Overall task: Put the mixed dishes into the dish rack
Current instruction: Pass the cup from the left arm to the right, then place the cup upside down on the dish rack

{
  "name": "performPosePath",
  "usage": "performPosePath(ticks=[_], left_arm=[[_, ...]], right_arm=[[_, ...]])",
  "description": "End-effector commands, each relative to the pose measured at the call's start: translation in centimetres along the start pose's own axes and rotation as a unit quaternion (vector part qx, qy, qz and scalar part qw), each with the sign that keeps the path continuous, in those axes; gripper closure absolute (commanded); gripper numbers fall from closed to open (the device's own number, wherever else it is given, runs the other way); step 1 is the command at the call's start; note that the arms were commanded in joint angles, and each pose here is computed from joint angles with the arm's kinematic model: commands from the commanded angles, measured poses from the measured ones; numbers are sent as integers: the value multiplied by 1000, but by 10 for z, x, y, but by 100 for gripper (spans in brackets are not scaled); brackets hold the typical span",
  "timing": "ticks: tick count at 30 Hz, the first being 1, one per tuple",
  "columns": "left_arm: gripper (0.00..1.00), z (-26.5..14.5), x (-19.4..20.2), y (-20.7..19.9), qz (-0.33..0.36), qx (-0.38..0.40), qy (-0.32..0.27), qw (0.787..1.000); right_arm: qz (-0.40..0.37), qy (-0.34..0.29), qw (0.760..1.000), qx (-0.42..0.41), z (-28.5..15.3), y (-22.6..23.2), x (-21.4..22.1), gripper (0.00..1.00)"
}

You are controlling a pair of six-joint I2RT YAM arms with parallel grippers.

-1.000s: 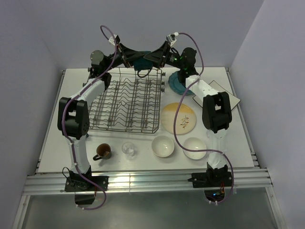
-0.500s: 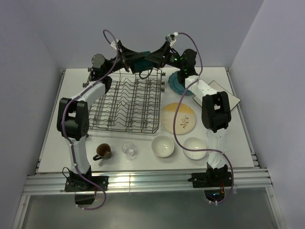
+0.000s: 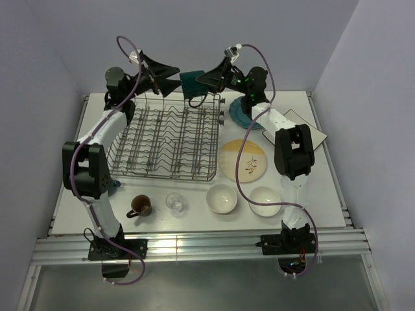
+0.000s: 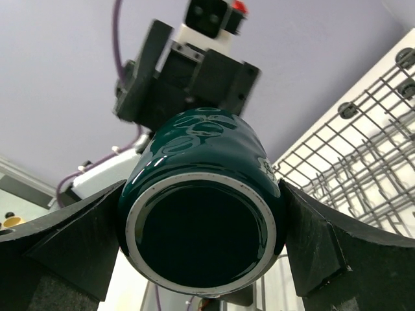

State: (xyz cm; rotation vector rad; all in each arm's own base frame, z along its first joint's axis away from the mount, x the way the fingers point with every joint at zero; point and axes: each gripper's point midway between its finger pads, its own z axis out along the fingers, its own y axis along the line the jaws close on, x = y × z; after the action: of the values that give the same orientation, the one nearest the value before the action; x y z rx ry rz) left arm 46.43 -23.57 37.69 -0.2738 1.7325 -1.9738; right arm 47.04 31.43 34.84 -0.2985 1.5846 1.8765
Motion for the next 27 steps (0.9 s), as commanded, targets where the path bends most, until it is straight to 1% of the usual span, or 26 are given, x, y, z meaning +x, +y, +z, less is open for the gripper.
performPosePath(ticks=[1,2,3,4,5,6,7,8,9,10,11,12,13,14,15,16,17,18,19,20,22,23,24,27], left_arm=[[26,-21,-8,-33,68,-4,-28,997],[25,-29,-18,-33,99,-15,-40,994],[25,-36,-19,-30,93,-42,-46,994],[24,-42,-22,-28,102,-61,-53,992],[23,-52,-32,-36,157,-78,-72,982],[22,-57,-35,-32,169,-100,-79,977],[22,-69,-39,-25,158,-136,-89,974],[21,-75,-41,-25,198,-161,-104,961],[21,-81,-42,-24,211,-181,-112,954],[20,-93,-45,-14,205,-214,-122,947],[20,-104,-54,-11,232,-238,-142,932],[20,-111,-51,-17,249,-246,-151,924],[20,-118,-48,-6,246,-268,-153,919],[20,-127,-50,-10,273,-284,-169,904],[20,-131,-49,-5,278,-295,-171,898],[20,-139,-46,10,281,-314,-169,891],[20,-143,-42,6,291,-317,-175,885],[20,-149,-42,11,293,-328,-182,880],[20,-154,-38,24,288,-339,-178,878],[20,-158,-35,22,300,-341,-181,872],[20,-166,-30,35,300,-358,-180,866],[20,-170,-29,33,311,-361,-182,860],[20,-174,-27,41,309,-369,-181,858],[20,-179,-22,42,322,-371,-180,852]], right_arm=[[-47,-8,999,-11,0,13,-10,87],[-67,-6,998,-6,0,11,-12,87],[-57,0,998,10,-1,3,-10,88],[-60,4,998,20,0,-1,-10,88],[-101,8,994,27,2,-2,-14,88],[-79,18,995,63,0,-18,-10,88],[-87,25,993,79,1,-24,-9,89],[-152,32,984,85,7,-23,-14,89],[-133,51,982,119,4,-38,-5,89],[-198,53,969,135,8,-42,-15,89],[-218,59,962,152,9,-46,-16,89],[-206,83,958,182,8,-58,-2,89],[-257,83,941,203,8,-64,-12,89],[-272,89,933,217,9,-69,-11,89],[-275,108,926,234,9,-75,0,89],[-313,113,908,255,8,-83,-4,89],[-323,118,901,266,8,-87,-3,89],[-326,128,895,275,10,-91,4,89],[-346,135,884,283,10,-96,4,90],[-355,134,874,304,8,-104,1,91],[-371,147,860,317,12,-115,6,92],[-373,146,852,338,9,-122,4,94],[-378,146,847,345,10,-126,3,95],[-397,143,825,375,11,-142,-2,96]])
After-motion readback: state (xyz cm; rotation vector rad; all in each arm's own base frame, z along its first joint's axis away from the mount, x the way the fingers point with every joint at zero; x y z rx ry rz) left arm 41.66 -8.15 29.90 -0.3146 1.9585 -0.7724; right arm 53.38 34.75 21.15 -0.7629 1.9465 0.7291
